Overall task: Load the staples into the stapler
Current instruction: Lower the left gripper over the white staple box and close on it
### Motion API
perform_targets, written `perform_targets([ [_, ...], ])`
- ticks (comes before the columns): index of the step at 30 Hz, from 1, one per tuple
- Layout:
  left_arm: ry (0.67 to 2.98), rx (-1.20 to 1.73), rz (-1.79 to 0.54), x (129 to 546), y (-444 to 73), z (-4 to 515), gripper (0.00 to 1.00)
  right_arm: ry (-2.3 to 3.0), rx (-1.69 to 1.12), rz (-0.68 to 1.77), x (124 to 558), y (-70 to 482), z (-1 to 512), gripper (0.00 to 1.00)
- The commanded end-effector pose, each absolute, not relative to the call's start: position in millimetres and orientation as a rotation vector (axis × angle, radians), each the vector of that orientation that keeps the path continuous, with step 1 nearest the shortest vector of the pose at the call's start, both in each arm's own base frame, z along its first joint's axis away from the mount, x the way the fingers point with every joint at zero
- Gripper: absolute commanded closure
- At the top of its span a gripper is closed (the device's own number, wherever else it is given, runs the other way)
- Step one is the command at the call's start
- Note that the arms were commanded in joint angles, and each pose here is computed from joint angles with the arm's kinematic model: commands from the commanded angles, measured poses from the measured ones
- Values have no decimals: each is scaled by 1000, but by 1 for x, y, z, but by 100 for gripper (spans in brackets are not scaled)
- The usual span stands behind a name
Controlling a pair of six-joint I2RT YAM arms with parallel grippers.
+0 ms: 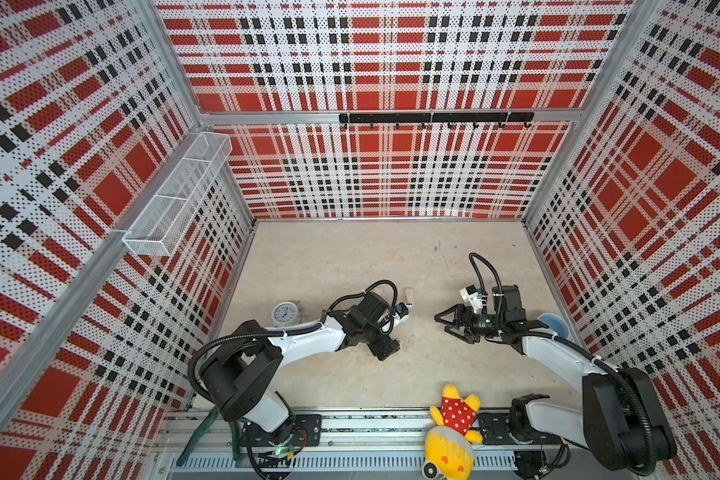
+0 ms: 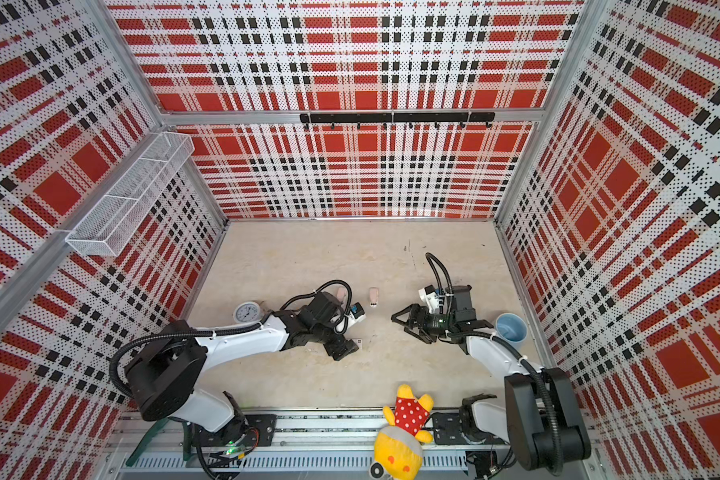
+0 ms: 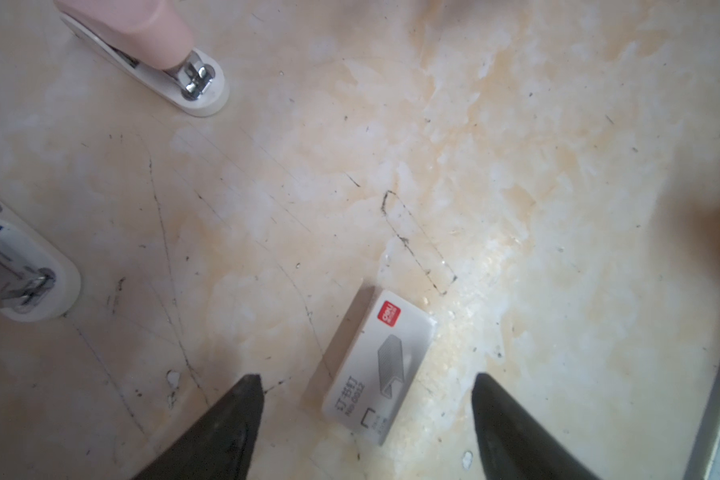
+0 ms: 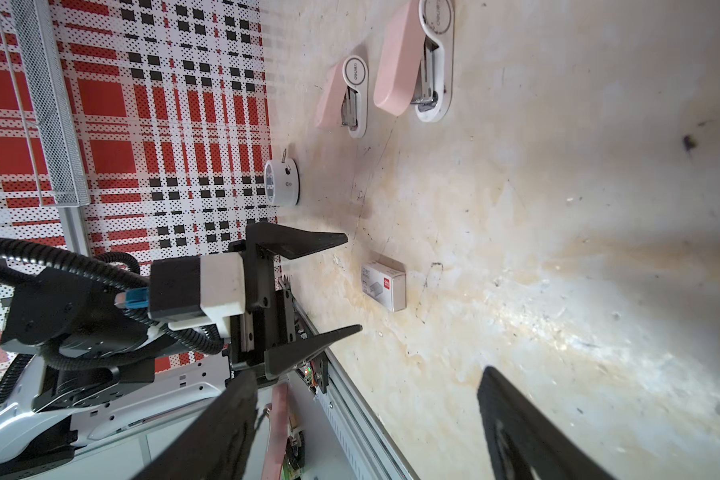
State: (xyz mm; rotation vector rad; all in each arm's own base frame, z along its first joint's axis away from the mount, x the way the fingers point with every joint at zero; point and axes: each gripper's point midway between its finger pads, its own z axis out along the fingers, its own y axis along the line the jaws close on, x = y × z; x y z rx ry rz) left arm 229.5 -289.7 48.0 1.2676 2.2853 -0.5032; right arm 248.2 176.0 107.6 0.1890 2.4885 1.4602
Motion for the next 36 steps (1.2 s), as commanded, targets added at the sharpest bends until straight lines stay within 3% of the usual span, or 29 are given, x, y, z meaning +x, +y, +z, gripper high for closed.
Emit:
perform_targets([
  [1, 2361, 1211, -497, 227, -287, 33, 23, 2462, 132, 1436, 258, 177, 115, 16],
  [11, 2480, 1165, -509, 221, -284, 21, 25, 2495, 132, 1393, 253, 174, 110, 15],
  [13, 2474, 1192, -539, 216, -288, 21, 31, 2497, 132, 1394, 253, 174, 109, 15],
  [19, 2438, 1276, -562, 201, -301, 24, 35, 2497, 136, 1396, 253, 174, 109, 15],
  [27, 2383, 1314, -542, 198, -321, 26, 38, 2508, 151, 1401, 251, 174, 105, 16],
  [36, 2400, 1305, -476, 205, -310, 29, 40, 2530, 144, 1395, 241, 172, 96, 19],
])
